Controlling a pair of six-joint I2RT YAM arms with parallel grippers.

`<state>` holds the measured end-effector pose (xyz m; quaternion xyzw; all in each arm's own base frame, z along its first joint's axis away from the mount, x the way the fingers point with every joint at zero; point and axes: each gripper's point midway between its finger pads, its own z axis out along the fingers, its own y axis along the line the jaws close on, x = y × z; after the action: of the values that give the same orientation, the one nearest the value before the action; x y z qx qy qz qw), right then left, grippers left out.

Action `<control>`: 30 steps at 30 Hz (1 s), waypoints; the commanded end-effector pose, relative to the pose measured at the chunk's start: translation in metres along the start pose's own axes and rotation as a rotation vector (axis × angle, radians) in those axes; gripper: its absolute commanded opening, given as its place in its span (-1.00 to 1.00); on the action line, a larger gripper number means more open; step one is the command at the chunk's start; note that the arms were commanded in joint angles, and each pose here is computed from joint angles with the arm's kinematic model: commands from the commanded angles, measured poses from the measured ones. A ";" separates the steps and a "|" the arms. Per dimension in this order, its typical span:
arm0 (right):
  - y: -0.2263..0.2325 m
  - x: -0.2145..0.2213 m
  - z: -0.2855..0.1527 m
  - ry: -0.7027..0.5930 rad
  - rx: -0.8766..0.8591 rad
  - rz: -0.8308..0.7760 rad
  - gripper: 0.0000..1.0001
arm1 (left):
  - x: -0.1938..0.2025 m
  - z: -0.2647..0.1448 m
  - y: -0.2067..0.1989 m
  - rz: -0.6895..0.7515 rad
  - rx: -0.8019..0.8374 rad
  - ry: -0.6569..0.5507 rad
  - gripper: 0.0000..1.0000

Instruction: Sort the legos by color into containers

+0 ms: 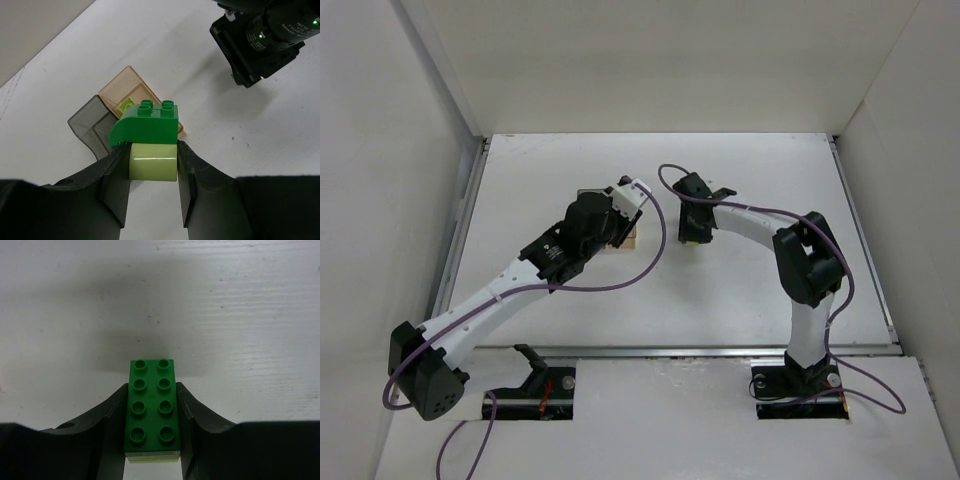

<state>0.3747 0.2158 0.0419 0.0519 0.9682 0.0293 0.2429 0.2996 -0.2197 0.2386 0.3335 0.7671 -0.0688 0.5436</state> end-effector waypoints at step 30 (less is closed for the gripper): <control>0.095 -0.043 -0.249 -0.258 -1.169 -0.362 0.88 | -0.059 -0.030 -0.049 0.120 0.342 -0.299 -1.00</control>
<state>0.3265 0.2744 0.2814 -0.1848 0.7934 0.4407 0.3769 0.2660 -0.2574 0.2563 0.4378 0.6851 -0.1794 0.5538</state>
